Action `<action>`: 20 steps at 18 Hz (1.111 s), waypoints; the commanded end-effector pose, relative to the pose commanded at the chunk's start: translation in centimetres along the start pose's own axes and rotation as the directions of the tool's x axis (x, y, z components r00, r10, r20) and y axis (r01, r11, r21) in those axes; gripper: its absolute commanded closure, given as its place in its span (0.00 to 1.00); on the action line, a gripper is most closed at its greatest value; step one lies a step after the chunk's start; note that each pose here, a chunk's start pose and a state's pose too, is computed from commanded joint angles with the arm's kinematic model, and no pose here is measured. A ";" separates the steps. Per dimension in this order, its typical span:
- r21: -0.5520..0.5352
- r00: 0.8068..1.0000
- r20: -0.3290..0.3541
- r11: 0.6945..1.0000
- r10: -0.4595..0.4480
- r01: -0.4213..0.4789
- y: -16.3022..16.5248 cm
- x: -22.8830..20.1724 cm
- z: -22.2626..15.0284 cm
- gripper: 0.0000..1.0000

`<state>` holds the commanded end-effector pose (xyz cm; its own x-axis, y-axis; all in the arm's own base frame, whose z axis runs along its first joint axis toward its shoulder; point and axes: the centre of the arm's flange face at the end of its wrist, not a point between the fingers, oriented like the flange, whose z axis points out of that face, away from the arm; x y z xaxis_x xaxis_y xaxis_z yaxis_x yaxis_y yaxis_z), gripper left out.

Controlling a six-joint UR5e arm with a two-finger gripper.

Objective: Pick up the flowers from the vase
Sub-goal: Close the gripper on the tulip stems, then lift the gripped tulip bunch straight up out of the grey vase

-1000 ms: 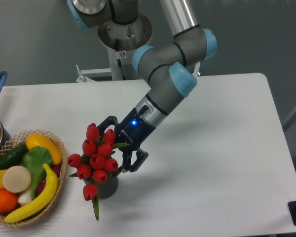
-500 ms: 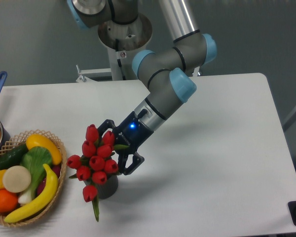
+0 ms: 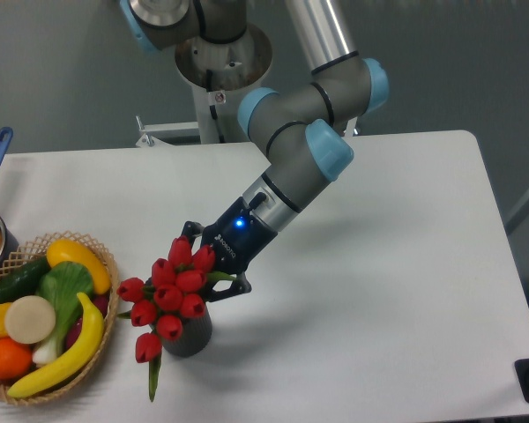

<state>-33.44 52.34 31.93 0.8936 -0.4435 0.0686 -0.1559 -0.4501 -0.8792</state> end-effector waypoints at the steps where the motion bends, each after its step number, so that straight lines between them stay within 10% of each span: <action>1: 0.016 1.000 -0.006 1.000 -0.005 0.005 -0.1 0.0 0.0 0.64; 20: 0.139 0.998 0.044 0.990 -0.034 0.027 -9.1 2.3 -6.3 0.64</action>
<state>-32.64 50.53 43.02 0.9161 -0.3933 0.0773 -0.0715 -0.3503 -0.9339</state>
